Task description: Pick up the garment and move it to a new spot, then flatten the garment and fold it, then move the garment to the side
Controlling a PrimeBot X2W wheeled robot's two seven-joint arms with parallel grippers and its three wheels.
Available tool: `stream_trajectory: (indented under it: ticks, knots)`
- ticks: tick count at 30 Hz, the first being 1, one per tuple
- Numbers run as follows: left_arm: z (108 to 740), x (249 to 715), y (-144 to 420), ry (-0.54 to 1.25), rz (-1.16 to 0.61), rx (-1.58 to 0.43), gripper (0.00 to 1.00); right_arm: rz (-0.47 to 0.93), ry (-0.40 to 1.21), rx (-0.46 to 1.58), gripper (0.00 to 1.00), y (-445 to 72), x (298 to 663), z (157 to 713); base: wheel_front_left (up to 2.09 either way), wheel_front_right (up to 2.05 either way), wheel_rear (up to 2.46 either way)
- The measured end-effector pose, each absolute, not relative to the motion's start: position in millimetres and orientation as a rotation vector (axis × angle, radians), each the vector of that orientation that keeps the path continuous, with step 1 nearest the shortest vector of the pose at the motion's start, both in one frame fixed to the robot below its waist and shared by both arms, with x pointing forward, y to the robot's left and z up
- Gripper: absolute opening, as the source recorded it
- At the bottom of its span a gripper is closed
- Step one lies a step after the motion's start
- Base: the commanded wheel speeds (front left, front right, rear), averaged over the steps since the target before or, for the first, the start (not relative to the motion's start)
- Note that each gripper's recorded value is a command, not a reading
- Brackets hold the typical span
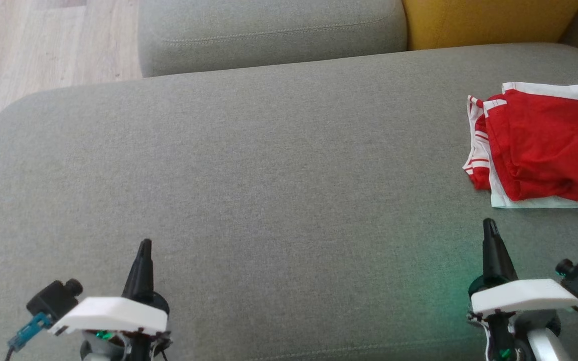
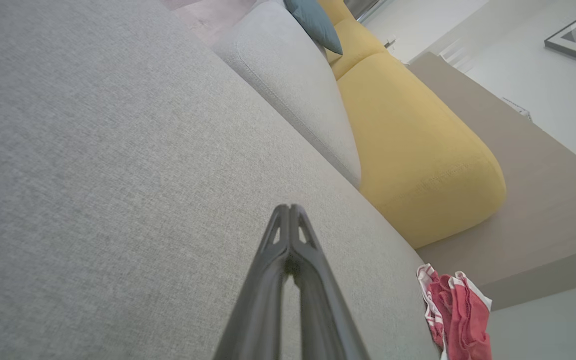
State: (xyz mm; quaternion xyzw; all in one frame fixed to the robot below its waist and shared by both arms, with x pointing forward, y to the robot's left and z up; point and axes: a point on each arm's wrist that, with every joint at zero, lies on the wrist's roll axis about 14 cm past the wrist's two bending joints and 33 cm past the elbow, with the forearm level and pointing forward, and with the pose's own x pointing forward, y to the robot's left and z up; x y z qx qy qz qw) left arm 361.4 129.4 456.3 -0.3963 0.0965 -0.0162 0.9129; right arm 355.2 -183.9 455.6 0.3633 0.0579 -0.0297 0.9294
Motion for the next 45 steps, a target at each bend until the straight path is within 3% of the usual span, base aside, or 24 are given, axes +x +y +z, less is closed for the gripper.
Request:
stream_trajectory:
  ticks: [45]
  knots:
    - [461, 367, 165, 0.177, 0.056, -1.284, 0.00, -0.124, 0.108, 1.255, 0.00, -199, 363, 460, 0.00, 0.00, 0.00]
